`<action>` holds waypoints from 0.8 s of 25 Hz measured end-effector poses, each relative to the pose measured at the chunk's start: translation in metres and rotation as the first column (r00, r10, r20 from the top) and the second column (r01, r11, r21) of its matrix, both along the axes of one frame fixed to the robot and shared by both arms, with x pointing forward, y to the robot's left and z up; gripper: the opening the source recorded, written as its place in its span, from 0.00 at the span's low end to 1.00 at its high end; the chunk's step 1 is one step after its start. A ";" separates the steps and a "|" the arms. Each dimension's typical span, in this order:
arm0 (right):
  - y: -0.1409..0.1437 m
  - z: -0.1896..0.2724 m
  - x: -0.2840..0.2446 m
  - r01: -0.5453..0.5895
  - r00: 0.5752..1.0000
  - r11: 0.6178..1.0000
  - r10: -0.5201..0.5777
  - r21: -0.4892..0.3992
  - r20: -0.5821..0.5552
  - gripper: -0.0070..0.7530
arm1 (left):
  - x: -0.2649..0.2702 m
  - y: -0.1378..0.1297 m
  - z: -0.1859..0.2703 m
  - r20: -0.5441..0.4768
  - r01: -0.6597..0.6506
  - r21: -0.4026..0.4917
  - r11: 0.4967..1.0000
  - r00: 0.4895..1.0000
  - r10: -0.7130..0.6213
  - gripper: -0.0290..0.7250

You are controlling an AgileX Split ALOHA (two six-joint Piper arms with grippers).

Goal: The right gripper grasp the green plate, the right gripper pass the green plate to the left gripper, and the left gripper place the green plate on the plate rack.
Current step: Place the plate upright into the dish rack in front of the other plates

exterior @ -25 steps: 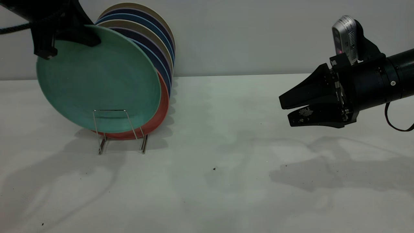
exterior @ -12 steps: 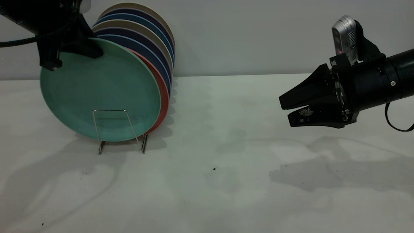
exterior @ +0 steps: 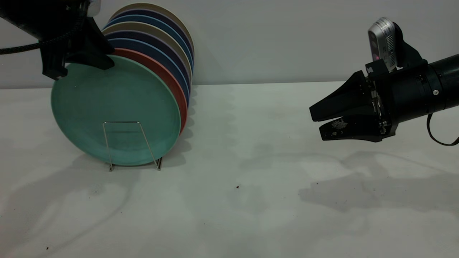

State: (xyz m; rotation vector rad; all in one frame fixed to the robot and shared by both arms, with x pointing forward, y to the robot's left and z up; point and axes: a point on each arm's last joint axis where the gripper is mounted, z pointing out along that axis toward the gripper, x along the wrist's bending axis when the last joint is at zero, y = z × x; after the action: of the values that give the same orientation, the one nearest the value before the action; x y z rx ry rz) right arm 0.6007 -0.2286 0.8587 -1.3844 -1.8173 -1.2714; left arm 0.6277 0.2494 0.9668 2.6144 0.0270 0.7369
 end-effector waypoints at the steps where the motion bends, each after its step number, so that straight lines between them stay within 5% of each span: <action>1: 0.000 0.000 0.000 0.000 1.000 1.000 0.000 0.000 0.000 0.74 | 0.000 0.000 0.000 -0.002 0.002 -0.001 1.000 1.000 -0.002 0.39; 20: 0.000 0.000 0.000 0.005 1.000 1.000 -0.005 0.001 -0.010 0.74 | -0.012 0.000 0.006 -0.085 0.058 0.032 0.998 0.995 -0.055 0.45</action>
State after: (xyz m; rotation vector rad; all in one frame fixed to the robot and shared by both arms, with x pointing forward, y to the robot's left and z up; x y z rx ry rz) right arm 0.6007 -0.2286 0.8586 -1.3938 -1.8073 -1.2653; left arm 0.6152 0.2499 0.9728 2.6660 -0.0352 0.6133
